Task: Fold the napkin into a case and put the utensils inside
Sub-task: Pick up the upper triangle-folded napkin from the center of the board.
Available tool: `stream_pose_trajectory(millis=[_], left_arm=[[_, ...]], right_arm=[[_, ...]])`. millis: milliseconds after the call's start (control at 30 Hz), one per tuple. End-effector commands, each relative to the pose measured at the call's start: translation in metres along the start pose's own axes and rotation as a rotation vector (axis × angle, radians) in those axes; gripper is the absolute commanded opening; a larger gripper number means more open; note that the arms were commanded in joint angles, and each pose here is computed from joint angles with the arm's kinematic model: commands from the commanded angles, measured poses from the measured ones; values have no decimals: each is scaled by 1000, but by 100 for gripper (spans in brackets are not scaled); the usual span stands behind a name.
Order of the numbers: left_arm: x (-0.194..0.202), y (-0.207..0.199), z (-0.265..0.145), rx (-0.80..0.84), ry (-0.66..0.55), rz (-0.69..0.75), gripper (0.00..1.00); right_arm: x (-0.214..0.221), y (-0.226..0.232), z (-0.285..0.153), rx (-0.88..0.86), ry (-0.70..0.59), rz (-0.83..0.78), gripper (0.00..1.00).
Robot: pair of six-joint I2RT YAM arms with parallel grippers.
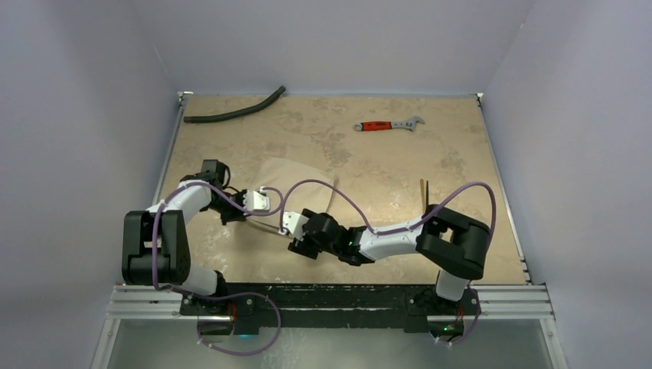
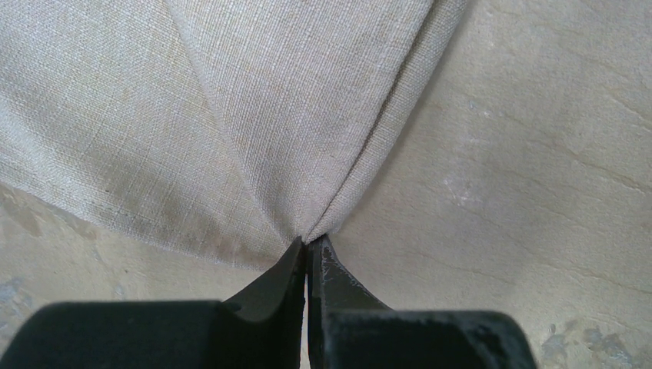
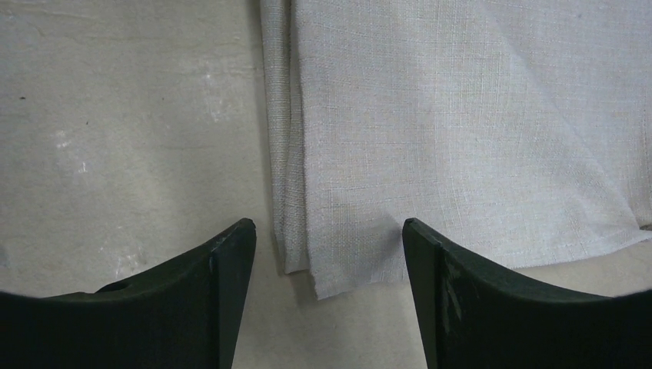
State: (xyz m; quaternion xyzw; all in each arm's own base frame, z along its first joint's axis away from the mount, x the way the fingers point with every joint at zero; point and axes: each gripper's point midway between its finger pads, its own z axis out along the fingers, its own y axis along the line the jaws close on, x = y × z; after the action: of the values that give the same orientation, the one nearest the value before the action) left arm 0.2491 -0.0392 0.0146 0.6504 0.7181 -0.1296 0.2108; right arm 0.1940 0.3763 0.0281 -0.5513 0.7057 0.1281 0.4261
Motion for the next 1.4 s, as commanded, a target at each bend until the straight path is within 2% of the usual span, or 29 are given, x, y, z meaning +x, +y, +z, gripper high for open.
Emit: stream_pose_trajectory(millis=[0,167,367,567,667,767,1100,1367], left_arm=[[8,-6,-7,11,19,-15,0],[11,-6,-10,7,22,-28,0],[22,-5,-14,1,34,-45,0],[17,-5,-16,12,11,-36,0],[14,-1,-17,5,-2,-32,0],[9,5,-19,-3,-24,-45,0],[-36,25,-64,-46,-135,-64,0],[-74,-25,-110,38,-201,-39,0]], right_arm=[[7,1,8,13,45,37,73],[17,2,13,26,66,48,66],[31,-9,12,114,104,82,46],[40,-6,18,118,121,111,37],[37,-2,18,93,99,104,22],[24,-5,10,83,53,87,0],[-41,-26,-30,94,-67,101,0],[-65,-13,-77,15,-68,280,0]])
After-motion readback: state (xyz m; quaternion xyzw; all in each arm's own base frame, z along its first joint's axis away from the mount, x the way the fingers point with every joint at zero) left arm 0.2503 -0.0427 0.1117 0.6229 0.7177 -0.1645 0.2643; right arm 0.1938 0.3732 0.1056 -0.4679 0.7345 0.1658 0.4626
